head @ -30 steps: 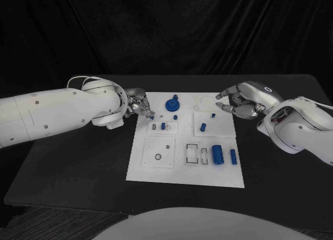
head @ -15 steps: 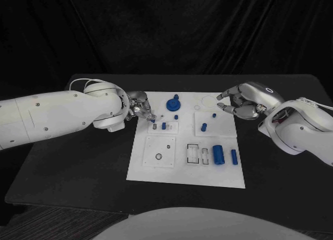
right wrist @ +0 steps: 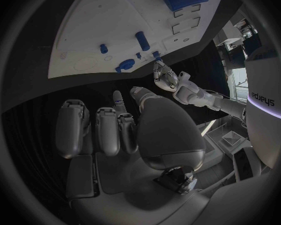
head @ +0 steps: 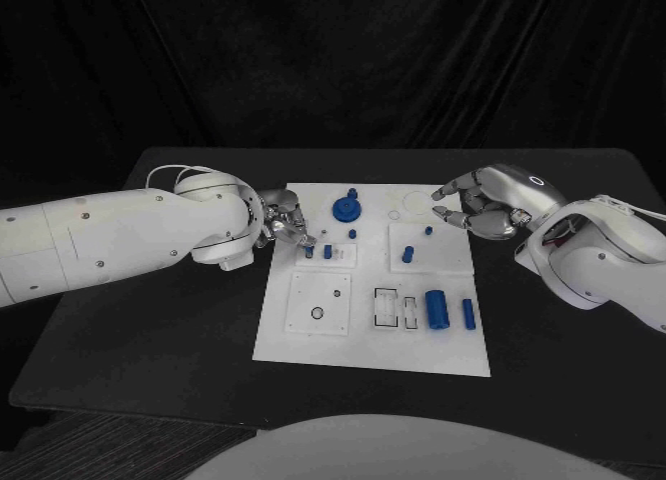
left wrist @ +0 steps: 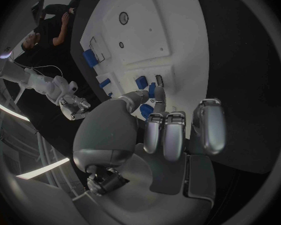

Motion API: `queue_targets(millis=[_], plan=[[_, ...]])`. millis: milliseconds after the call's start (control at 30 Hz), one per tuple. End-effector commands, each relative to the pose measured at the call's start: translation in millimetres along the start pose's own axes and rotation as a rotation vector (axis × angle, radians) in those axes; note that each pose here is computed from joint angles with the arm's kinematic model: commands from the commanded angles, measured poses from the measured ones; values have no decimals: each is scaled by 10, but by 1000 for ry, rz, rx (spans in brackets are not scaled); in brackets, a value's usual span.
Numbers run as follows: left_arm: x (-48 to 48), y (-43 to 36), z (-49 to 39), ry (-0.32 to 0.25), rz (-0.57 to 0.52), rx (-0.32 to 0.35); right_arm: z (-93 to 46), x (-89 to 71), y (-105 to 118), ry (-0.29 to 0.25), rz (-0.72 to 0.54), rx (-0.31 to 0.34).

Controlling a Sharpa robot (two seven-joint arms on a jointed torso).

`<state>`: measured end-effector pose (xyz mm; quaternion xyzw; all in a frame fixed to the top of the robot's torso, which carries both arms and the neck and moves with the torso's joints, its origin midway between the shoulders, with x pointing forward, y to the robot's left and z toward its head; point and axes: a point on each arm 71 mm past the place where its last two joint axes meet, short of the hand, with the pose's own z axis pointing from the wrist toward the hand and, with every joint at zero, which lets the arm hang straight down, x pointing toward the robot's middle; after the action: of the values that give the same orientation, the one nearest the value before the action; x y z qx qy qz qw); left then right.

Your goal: Assemble the parts on the task board

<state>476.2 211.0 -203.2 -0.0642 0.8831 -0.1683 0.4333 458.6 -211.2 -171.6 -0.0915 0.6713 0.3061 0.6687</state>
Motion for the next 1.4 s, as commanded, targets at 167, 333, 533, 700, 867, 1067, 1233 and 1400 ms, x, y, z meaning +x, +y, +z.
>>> queue_targets(millis=[167, 333, 533, 700, 867, 1067, 1233, 1400], plan=[[54, -10, 20, 21, -4, 13, -10, 11, -8, 6, -4, 12], [79, 10, 28, 29, -4, 8, -7, 12, -6, 5, -4, 11], [85, 39, 30, 30, -6, 1, -8, 14, -9, 5, -4, 12], [86, 51, 29, 29, -8, -1, -11, 15, -13, 5, -4, 13], [88, 53, 28, 30, -8, 0, -11, 19, -14, 6, -4, 13], [88, 54, 28, 30, -8, 1, -10, 23, -12, 7, -3, 13], [95, 61, 29, 40, -3, -5, -10, 26, -13, 7, -3, 14], [101, 61, 32, 48, 1, -6, -9, 29, -12, 8, -3, 13]])
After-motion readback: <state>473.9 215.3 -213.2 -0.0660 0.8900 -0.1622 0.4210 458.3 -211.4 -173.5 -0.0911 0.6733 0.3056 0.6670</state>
